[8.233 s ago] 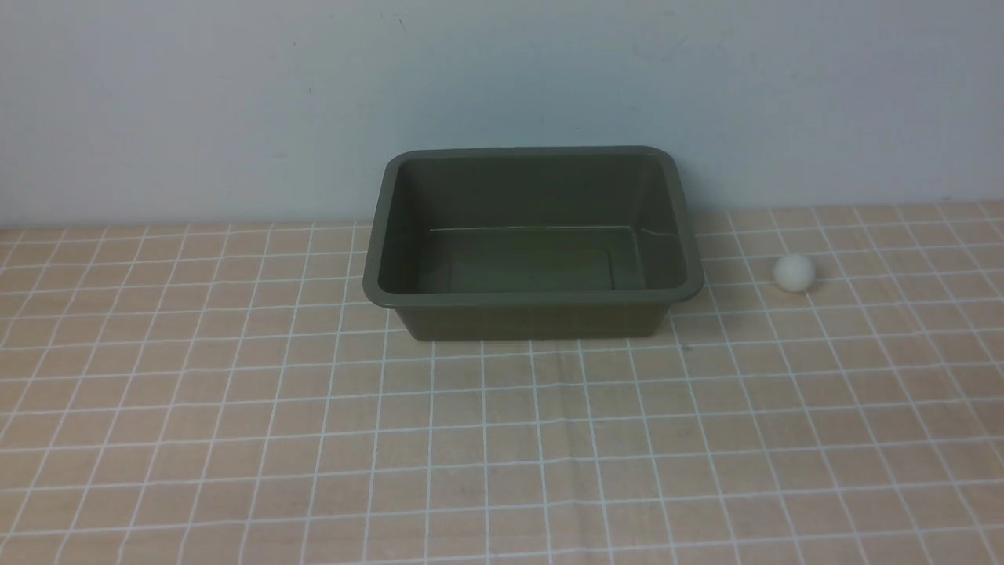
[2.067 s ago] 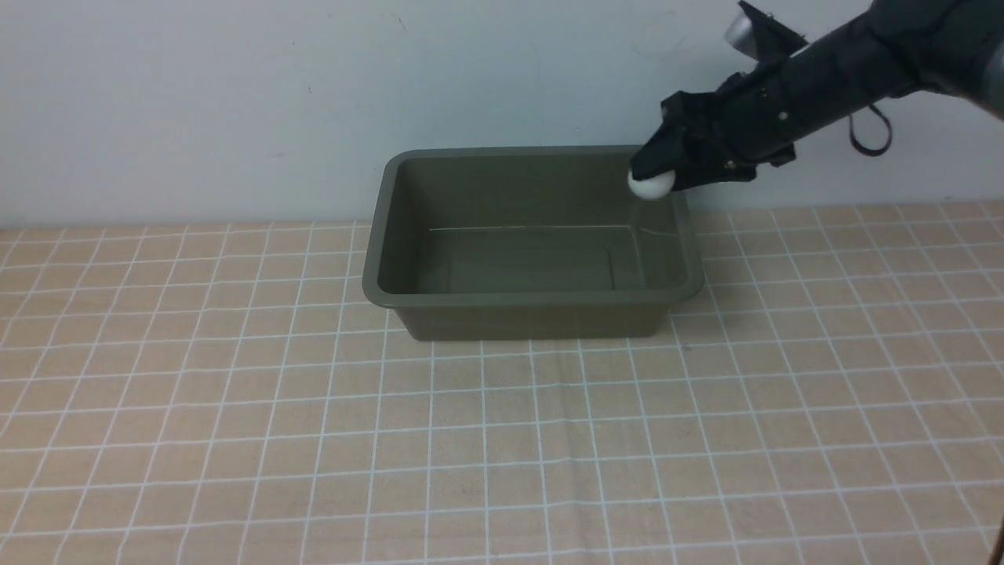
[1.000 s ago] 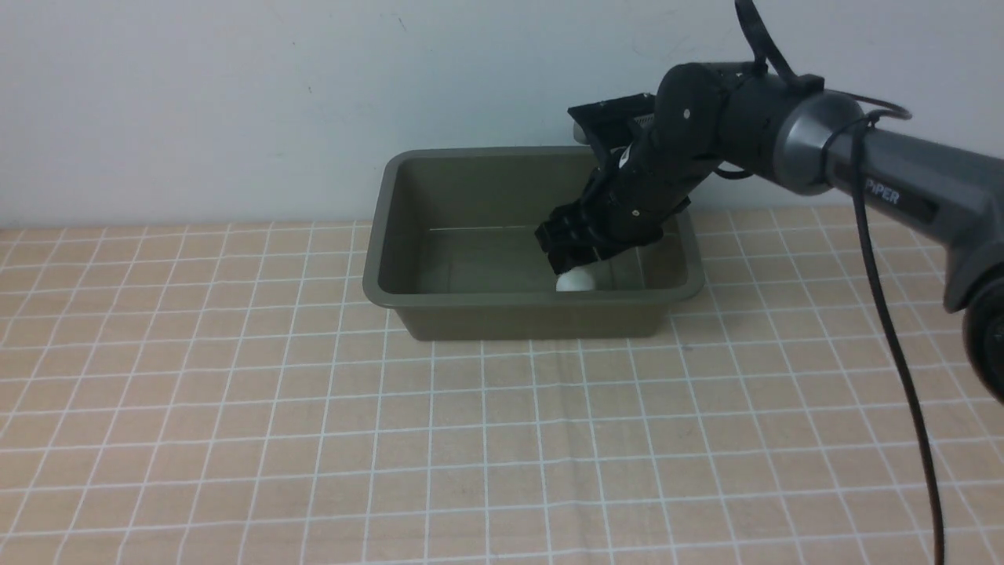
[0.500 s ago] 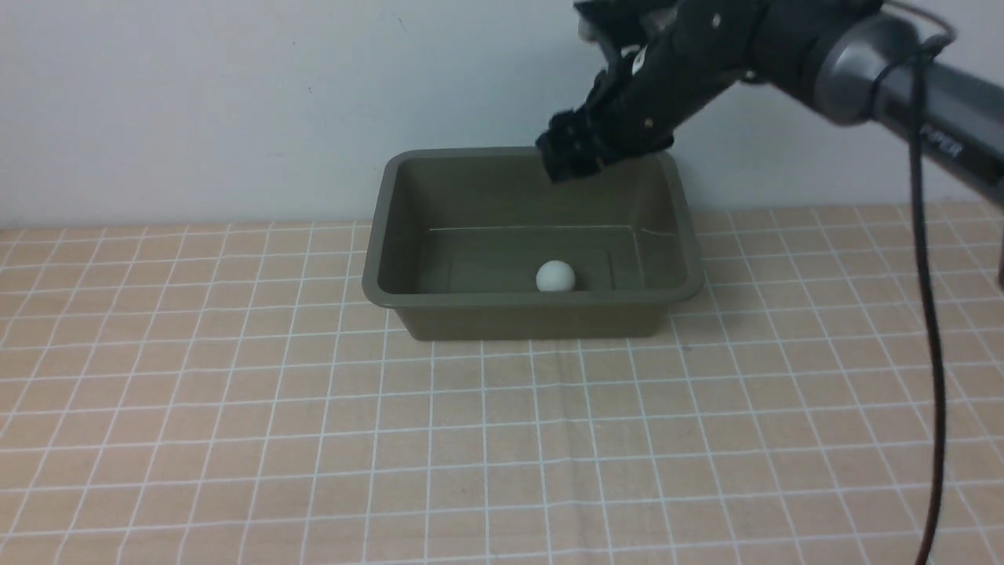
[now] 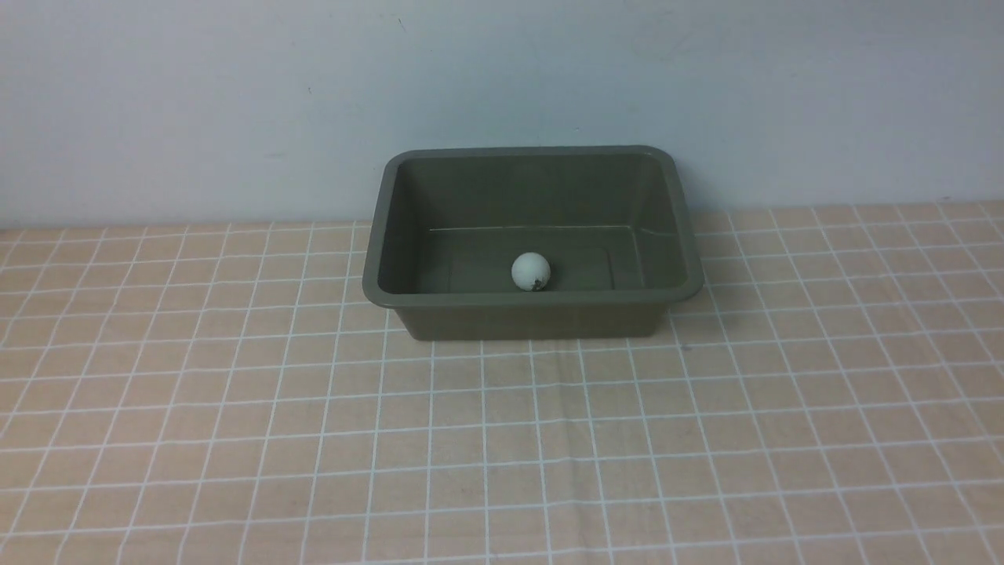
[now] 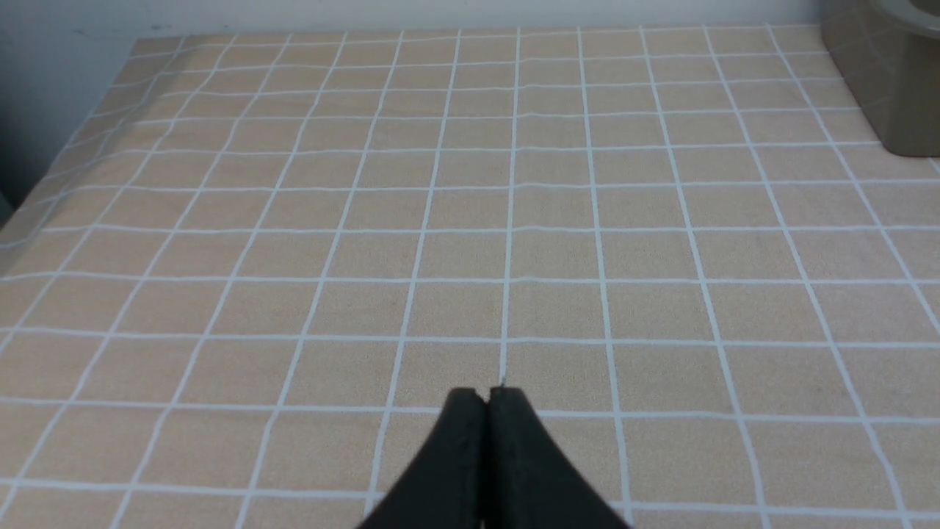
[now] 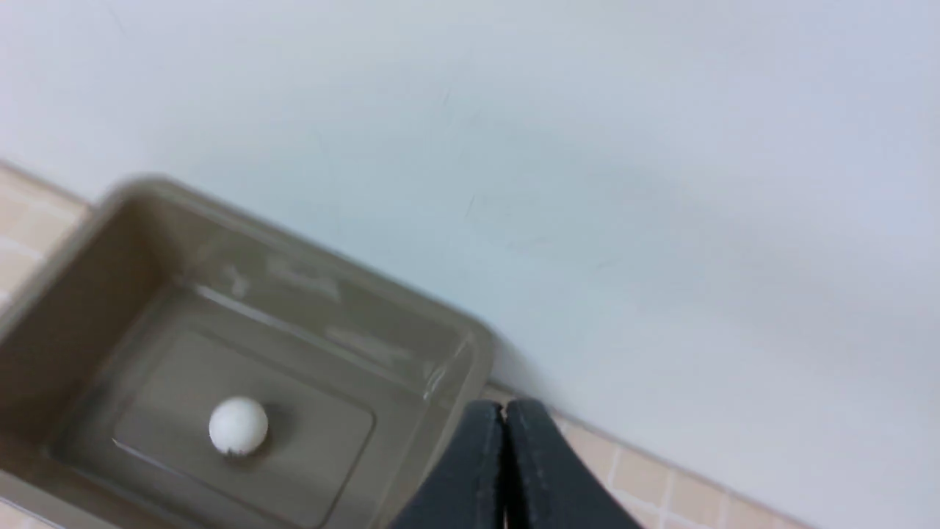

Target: Put the table tennis balls into the box on the light coffee tablecloth.

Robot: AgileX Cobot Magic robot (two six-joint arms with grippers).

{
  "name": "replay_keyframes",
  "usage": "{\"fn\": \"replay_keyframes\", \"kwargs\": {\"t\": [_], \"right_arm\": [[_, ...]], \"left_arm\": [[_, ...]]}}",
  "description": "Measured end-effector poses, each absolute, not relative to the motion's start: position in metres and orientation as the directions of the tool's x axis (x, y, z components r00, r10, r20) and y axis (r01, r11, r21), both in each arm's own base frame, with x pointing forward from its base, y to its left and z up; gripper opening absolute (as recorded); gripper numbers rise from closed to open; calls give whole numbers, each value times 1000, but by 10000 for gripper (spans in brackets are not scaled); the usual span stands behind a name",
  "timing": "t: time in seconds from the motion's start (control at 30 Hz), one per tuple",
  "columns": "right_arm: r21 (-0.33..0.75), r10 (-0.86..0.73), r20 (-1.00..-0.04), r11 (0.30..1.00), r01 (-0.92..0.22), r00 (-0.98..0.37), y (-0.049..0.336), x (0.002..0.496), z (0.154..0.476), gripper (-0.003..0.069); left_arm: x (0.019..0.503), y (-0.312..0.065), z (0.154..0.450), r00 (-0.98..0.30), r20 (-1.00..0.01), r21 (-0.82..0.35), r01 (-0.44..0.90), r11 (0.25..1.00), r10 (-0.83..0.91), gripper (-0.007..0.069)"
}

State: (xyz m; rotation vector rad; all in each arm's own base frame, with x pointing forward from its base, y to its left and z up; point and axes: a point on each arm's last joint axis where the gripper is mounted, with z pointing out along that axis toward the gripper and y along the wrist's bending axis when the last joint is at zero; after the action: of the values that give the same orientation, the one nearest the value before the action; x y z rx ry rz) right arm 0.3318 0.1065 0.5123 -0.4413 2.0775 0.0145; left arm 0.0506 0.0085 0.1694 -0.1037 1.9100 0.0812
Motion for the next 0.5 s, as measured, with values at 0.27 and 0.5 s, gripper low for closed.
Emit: {"fn": "replay_keyframes", "kwargs": {"t": [0.27, 0.5], "right_arm": [[-180, -246, -944, 943, -279, -220, 62, 204, 593, -17], [-186, -247, -948, 942, -278, -203, 34, 123, 573, -17]], "left_arm": [[51, 9, 169, -333, -942, 6, -112, 994, -32, -69], [51, 9, 169, -333, -942, 6, -112, 994, -32, -69]]}}
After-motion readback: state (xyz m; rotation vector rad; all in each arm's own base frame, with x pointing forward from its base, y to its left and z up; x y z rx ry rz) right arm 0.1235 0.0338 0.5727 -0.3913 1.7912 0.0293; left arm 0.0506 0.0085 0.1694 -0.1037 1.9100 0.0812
